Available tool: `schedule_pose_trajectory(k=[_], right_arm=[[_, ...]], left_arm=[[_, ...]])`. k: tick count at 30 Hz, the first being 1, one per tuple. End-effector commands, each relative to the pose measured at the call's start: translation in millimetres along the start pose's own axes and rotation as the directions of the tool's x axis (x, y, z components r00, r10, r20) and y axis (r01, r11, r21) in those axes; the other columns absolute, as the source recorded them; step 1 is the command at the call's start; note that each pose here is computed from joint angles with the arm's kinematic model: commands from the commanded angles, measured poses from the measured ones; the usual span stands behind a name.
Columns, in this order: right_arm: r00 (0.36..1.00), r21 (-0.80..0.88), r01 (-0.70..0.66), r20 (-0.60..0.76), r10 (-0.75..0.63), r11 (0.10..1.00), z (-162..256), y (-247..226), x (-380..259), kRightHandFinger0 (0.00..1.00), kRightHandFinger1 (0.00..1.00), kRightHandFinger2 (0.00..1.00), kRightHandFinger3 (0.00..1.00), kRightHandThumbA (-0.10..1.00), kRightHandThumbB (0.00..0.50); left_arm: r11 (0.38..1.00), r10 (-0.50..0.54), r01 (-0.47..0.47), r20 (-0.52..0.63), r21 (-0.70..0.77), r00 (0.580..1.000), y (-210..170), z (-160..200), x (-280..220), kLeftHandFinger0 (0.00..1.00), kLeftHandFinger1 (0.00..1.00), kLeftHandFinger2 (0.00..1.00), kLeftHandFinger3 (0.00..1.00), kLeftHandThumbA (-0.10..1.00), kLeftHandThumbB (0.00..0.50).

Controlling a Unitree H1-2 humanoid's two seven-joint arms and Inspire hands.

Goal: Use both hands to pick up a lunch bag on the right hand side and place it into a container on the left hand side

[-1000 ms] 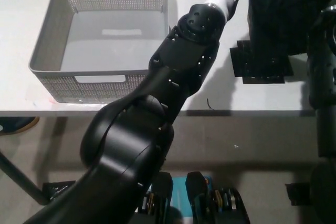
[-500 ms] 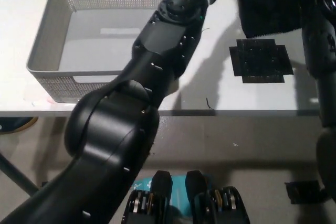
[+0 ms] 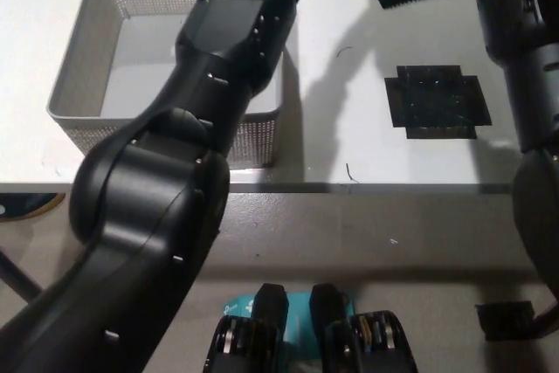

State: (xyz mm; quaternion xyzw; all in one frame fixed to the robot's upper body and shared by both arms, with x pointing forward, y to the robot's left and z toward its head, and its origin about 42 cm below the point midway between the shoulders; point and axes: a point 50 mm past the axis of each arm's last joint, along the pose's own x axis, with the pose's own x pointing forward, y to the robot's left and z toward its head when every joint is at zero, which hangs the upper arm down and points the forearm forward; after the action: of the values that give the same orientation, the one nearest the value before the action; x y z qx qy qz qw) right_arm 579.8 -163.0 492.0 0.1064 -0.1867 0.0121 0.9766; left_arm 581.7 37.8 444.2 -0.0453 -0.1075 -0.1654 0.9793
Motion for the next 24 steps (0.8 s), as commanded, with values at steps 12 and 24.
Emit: schedule_pose_trajectory(k=[12,24], right_arm=[[0.946,-0.038,-0.313,0.072,0.315,0.949,34.5,154.5,-5.4,1.0,1.0,1.0,1.0,1.0,0.0],[0.873,-0.113,-0.485,0.006,0.488,0.867,18.1,250.7,-39.2,1.0,1.0,1.0,1.0,1.0,0.0]], left_arm=[[0.999,0.001,-0.011,0.272,0.033,0.962,33.7,107.3,-26.5,1.0,1.0,1.0,1.0,1.0,0.222],[0.973,0.225,-0.226,0.338,-0.039,0.914,122.2,104.2,-92.8,1.0,1.0,1.0,1.0,1.0,0.21]])
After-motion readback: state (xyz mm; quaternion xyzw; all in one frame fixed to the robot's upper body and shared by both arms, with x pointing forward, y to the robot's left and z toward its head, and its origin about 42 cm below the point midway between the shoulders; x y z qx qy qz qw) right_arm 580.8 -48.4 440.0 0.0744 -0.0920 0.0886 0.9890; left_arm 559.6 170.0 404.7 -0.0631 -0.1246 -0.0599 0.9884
